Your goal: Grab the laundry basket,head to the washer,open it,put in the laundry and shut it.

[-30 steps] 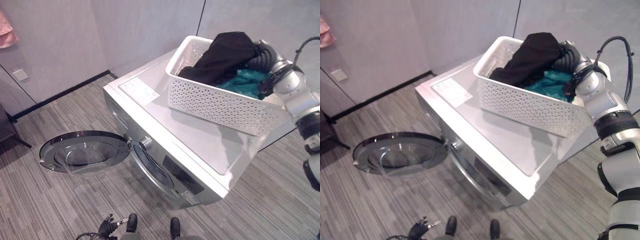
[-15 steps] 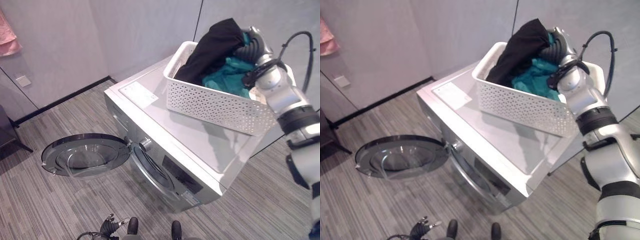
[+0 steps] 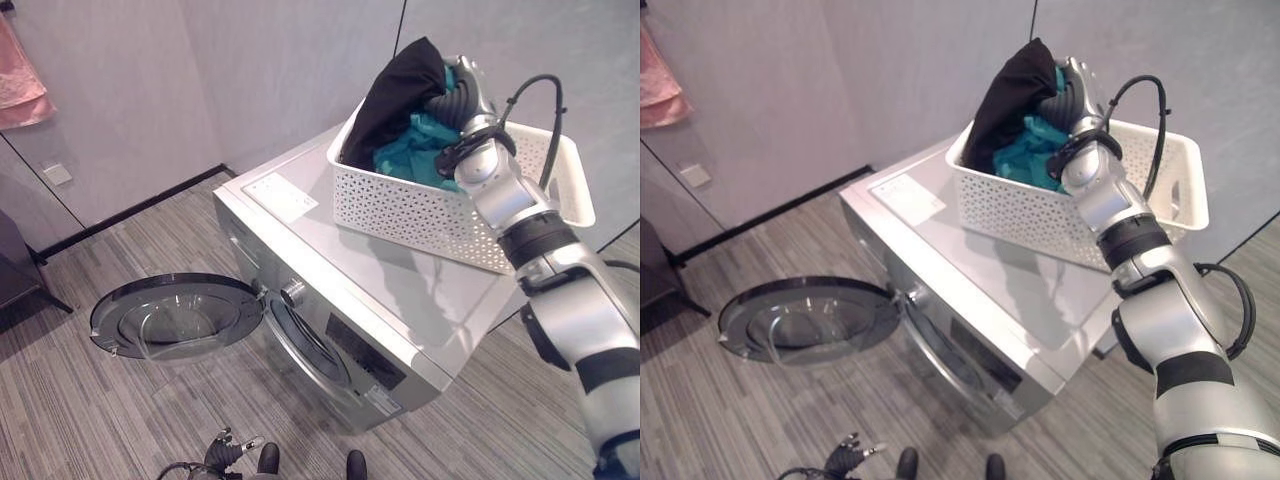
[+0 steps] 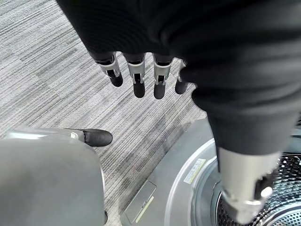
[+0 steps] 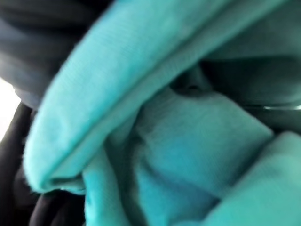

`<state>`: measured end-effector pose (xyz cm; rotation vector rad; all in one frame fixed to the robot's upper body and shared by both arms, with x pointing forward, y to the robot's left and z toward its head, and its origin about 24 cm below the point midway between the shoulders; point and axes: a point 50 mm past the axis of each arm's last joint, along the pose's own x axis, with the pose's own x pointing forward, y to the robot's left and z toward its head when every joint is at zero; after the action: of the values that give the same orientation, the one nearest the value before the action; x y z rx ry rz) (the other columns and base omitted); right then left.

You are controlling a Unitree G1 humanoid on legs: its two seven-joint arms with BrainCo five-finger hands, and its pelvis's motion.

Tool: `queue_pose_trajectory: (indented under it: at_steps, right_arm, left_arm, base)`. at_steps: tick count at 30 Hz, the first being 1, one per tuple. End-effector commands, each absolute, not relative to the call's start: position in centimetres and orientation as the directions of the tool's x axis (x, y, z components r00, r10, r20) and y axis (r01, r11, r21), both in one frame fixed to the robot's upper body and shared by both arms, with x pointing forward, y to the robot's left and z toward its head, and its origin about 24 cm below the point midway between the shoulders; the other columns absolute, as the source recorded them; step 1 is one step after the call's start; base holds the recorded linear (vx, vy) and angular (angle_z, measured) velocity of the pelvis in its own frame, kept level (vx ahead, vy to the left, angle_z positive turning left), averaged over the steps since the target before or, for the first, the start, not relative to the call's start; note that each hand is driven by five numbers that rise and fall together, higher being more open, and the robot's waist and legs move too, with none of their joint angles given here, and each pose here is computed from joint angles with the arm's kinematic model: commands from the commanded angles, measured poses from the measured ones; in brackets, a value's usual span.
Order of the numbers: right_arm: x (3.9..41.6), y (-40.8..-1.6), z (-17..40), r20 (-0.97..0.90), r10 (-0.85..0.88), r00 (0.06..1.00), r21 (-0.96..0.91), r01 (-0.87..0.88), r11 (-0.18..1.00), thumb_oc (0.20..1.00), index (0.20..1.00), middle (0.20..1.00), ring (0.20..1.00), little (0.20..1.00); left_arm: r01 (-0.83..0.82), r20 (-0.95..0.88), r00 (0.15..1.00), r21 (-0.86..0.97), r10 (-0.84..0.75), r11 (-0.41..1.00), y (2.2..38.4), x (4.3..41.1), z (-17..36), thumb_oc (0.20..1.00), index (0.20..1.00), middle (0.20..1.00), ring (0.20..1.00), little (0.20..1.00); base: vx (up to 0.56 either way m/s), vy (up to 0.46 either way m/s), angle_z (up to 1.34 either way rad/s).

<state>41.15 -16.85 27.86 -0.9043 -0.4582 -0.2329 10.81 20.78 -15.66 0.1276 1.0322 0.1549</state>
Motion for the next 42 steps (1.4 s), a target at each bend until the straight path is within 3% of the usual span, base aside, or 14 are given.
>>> queue_pose_trajectory:
  at_steps: [1,2,3,5,10,11,12,13,14,15,24,31,35,42]
  right_arm:
    - [41.1,-17.4,33.3,0.555,-0.031,0.831,-0.693,0.482,0.537,0.200,0.200,0.200,0.200,0.200]
    - [41.1,-17.4,33.3,0.555,-0.030,0.831,-0.693,0.482,0.536,0.200,0.200,0.200,0.200,0.200]
    - [41.9,-18.5,31.8,0.441,-0.035,0.897,-0.807,0.414,0.422,0.200,0.200,0.200,0.200,0.200]
    - [42.3,-19.9,30.4,0.346,-0.079,0.935,-0.874,0.351,0.337,0.200,0.200,0.200,0.200,0.200]
    - [42.4,-23.2,27.5,0.119,-0.174,0.978,-0.974,0.149,0.170,0.200,0.200,0.200,0.200,0.200]
    - [42.3,-23.7,27.1,0.087,-0.192,0.978,-0.980,0.118,0.159,0.244,0.244,0.244,0.244,0.244]
    - [42.2,-24.3,26.9,0.063,-0.213,0.975,-0.986,0.094,0.140,0.533,0.533,0.533,0.533,0.533]
    - [42.0,-25.0,26.6,0.050,-0.236,0.970,-0.988,0.083,0.128,0.602,0.602,0.602,0.602,0.602]
    - [41.9,-25.5,26.6,0.046,-0.256,0.966,-0.990,0.078,0.118,0.956,0.956,0.956,0.956,0.956]
    - [41.8,-25.8,26.5,0.043,-0.270,0.962,-0.989,0.079,0.123,1.000,1.000,1.000,1.000,1.000]
    - [41.3,-26.5,29.8,0.115,-0.272,0.955,-0.965,0.172,0.198,1.000,1.000,1.000,1.000,1.000]
    - [41.4,-23.4,34.0,0.252,-0.213,0.944,-0.931,0.296,0.213,1.000,1.000,1.000,1.000,1.000]
    - [41.8,-21.9,34.0,0.237,-0.196,0.952,-0.948,0.270,0.167,1.000,1.000,1.000,1.000,1.000]
    - [41.9,-22.8,32.2,0.170,-0.236,0.957,-0.968,0.207,0.141,1.000,1.000,1.000,1.000,1.000]
  left_arm:
    - [0.031,-0.844,0.487,0.271,0.222,0.962,22.2,11.0,-15.6,1.000,1.000,1.000,1.000,1.000]
    - [0.031,-0.844,0.487,0.271,0.222,0.962,22.2,11.0,-15.6,1.000,1.000,1.000,1.000,1.000]
    - [0.039,-0.845,0.489,0.269,0.217,0.962,22.4,11.1,-15.6,1.000,1.000,1.000,1.000,1.000]
    - [0.047,-0.848,0.485,0.271,0.215,0.961,22.6,10.9,-15.6,1.000,1.000,1.000,1.000,1.000]
    - [0.064,-0.863,0.462,0.262,0.204,0.963,23.2,10.3,-15.6,1.000,1.000,1.000,1.000,1.000]
    - [0.068,-0.866,0.458,0.259,0.201,0.963,23.2,10.2,-15.7,1.000,1.000,1.000,1.000,1.000]
    - [0.073,-0.870,0.453,0.255,0.196,0.964,23.3,10.0,-15.7,1.000,1.000,1.000,1.000,1.000]
    - [0.077,-0.874,0.446,0.251,0.192,0.965,23.3,9.8,-15.7,1.000,1.000,1.000,1.000,1.000]
    - [0.079,-0.877,0.442,0.247,0.188,0.966,23.4,9.6,-15.8,1.000,1.000,1.000,1.000,1.000]
    - [0.082,-0.878,0.441,0.246,0.186,0.966,23.3,9.6,-15.8,1.000,1.000,1.000,1.000,1.000]
    - [0.088,-0.882,0.435,0.245,0.185,0.965,23.8,9.5,-15.7,1.000,1.000,1.000,1.000,1.000]
    - [0.102,-0.874,0.442,0.272,0.202,0.957,24.1,10.0,-15.5,1.000,1.000,1.000,1.000,1.000]
    - [0.114,-0.875,0.436,0.286,0.210,0.951,24.4,10.2,-15.5,1.000,1.000,1.000,1.000,1.000]
    - [0.134,-0.877,0.439,0.280,0.196,0.951,24.3,10.4,-15.5,1.000,1.000,1.000,1.000,1.000]
  base:
    - [0.00,0.000,0.00]
    - [-0.01,-0.007,0.04]
    - [-0.01,-0.007,0.05]
    - [-0.01,-0.007,0.08]
    - [0.00,-0.006,0.12]
    - [0.00,-0.010,0.04]
    - [0.00,-0.002,0.04]
    - [-0.01,0.000,0.07]
    - [-0.02,-0.003,0.09]
    - [-0.02,-0.002,0.13]
    - [0.00,-0.001,0.08]
    - [0.01,-0.003,0.01]
    - [0.04,-0.003,0.03]
    - [0.02,0.003,0.09]
